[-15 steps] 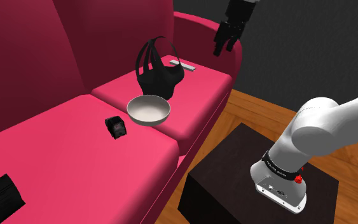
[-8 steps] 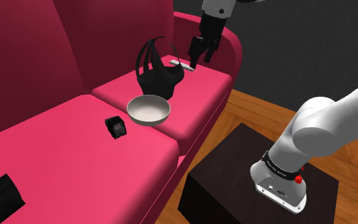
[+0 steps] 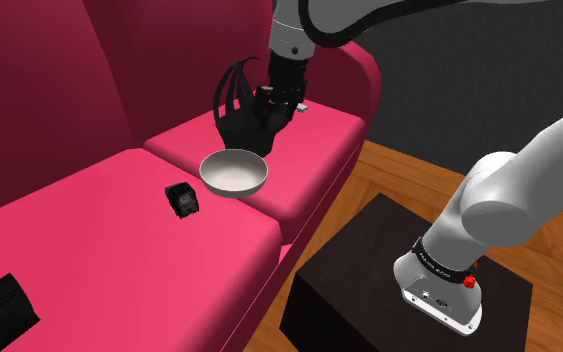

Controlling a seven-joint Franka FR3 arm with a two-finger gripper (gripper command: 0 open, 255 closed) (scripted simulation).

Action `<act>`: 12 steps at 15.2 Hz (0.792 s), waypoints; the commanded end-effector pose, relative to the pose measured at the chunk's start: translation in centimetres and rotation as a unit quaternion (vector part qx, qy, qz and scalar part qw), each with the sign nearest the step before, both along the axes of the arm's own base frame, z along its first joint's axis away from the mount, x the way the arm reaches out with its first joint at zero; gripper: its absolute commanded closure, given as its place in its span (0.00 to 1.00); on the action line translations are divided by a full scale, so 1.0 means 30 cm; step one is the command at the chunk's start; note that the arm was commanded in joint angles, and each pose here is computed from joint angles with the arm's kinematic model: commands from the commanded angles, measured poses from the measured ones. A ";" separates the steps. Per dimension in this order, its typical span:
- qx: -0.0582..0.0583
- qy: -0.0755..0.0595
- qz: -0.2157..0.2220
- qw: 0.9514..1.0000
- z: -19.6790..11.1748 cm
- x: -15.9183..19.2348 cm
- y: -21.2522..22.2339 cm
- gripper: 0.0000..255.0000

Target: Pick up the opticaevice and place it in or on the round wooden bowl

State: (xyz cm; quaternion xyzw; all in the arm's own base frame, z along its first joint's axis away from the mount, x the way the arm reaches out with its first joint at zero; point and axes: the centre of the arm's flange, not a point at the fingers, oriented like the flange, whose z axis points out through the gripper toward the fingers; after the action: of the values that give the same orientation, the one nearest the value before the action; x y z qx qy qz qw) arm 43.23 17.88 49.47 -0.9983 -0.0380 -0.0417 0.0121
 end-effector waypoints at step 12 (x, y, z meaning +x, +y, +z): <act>0.003 0.010 0.004 1.000 -0.309 0.257 0.420 0.00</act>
State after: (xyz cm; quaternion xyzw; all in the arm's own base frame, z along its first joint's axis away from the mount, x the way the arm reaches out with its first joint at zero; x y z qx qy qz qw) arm 50.35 29.80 40.91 -0.9985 -0.0424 -0.0318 0.0154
